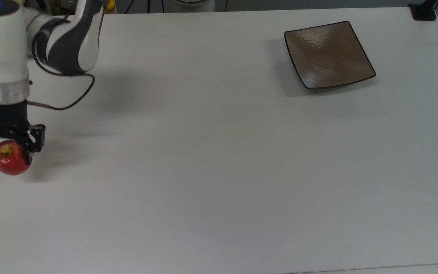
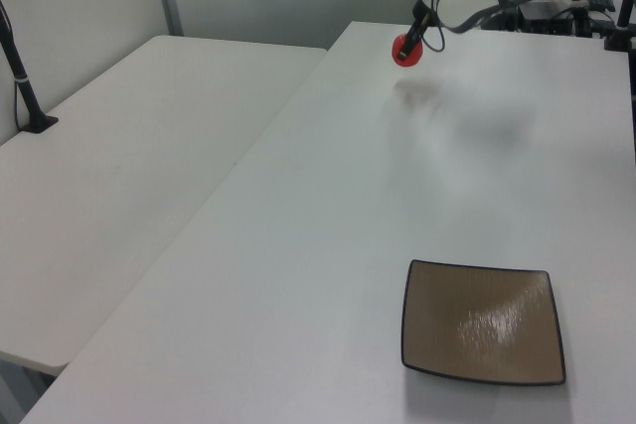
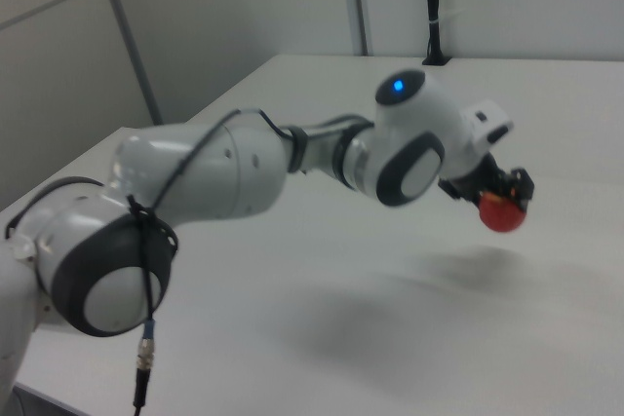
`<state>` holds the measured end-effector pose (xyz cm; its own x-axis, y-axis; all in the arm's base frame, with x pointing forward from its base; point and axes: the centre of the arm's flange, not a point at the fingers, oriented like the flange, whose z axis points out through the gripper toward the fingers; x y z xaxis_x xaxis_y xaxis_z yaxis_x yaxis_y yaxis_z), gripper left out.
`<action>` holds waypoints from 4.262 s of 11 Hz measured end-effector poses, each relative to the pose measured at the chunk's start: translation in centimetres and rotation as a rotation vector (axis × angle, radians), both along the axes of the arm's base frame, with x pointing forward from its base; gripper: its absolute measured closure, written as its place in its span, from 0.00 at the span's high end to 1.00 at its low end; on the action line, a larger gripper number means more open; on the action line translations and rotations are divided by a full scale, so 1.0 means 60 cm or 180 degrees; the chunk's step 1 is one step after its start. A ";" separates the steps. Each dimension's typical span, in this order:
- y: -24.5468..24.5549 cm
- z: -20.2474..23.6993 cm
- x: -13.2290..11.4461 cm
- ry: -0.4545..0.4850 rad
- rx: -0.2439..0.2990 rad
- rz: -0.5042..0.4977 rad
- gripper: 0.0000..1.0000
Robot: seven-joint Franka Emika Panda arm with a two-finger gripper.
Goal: Apples placed on a ceramic plate
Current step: 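Lift the red apple and carry it toward the brown plate, then lower the held apple onto the center of the brown plate, then open the gripper to release the apple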
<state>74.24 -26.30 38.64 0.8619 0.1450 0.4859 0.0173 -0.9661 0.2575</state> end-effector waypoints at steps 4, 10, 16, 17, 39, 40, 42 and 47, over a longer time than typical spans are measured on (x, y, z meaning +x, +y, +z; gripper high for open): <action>0.108 0.247 -0.057 0.0292 0.0332 0.0136 0.75; 0.338 0.425 -0.238 0.1275 0.0767 0.0467 0.75; 0.656 0.423 -0.348 0.1660 0.0751 0.0993 0.75; 0.726 0.417 -0.373 0.1716 0.0726 0.1081 0.75; 1.202 -0.057 -0.563 0.1273 0.0303 0.1558 0.78; 1.201 -0.057 -0.562 0.1271 0.0315 0.1524 0.78; 1.200 -0.062 -0.560 0.1285 0.0322 0.1483 0.97; 1.198 0.016 -0.540 0.1242 0.0275 0.1204 1.00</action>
<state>41.87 45.56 39.60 0.8760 0.4535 0.1644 0.4459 -0.8913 0.0826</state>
